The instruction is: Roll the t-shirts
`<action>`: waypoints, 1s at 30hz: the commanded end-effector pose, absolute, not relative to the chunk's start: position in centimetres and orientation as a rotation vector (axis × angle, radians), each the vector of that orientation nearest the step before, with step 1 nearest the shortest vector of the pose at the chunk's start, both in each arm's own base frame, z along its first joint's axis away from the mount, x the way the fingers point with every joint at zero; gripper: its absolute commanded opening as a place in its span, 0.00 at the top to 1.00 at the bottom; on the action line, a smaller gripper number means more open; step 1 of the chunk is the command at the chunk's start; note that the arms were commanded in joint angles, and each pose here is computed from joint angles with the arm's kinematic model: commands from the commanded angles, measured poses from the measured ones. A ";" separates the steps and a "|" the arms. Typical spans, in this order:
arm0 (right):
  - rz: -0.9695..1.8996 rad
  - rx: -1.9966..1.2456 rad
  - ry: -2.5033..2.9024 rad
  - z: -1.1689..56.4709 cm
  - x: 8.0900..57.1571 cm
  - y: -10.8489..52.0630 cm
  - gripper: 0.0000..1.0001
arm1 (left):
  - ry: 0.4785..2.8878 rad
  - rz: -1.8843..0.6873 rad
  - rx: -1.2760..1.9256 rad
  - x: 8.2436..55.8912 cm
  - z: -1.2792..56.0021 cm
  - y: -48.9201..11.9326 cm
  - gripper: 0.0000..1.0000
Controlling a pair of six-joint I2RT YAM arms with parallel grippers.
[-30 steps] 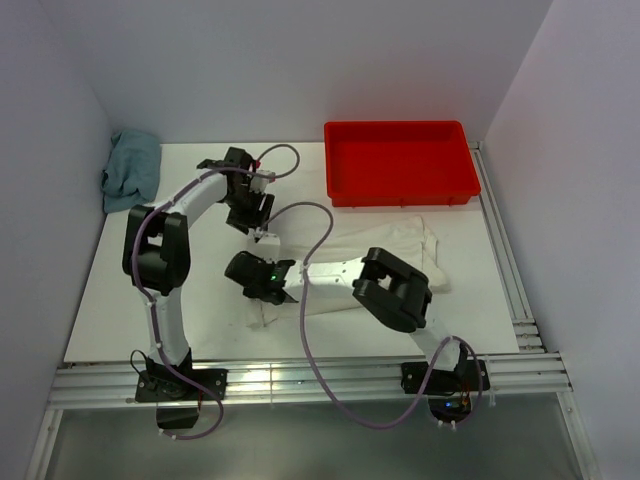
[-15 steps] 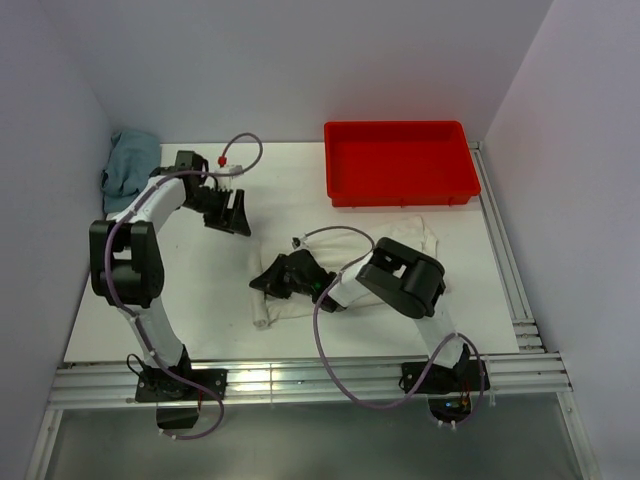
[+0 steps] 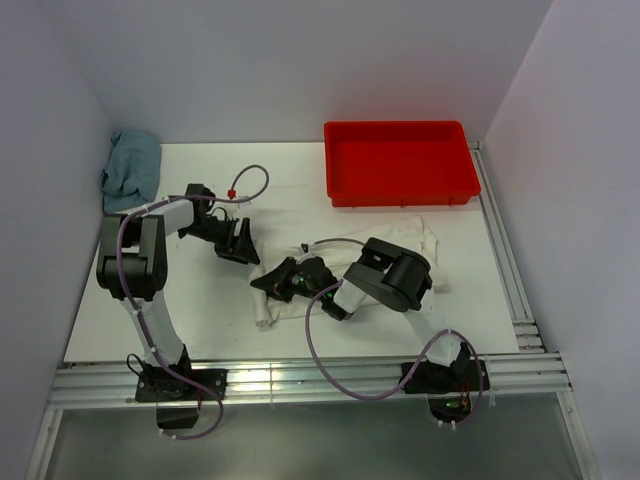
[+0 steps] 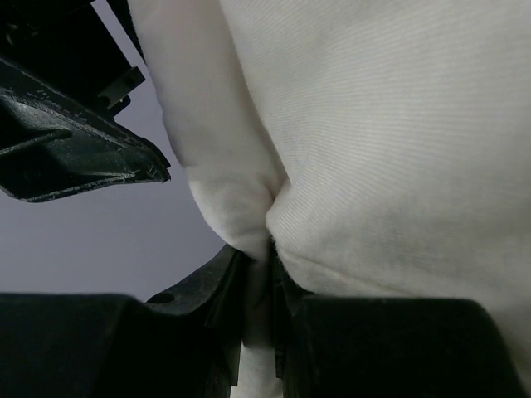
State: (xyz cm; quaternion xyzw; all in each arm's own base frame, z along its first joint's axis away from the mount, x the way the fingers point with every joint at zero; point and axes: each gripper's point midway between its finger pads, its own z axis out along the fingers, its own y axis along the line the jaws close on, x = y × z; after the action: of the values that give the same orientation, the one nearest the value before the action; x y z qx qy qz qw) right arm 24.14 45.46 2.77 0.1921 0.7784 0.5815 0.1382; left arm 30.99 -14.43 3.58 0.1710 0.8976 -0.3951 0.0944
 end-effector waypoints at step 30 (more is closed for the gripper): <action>0.411 0.212 2.555 2.7 21.8 38.5 0.40 | 2.817 -0.349 0.576 35.0 3.6 -13.6 1.00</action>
State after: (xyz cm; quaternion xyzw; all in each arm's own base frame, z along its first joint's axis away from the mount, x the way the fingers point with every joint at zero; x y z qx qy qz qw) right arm 22.78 43.23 3.10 0.1063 0.9252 0.2700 0.2444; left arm 32.80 -14.97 2.51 0.1925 0.9611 -0.1763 0.0906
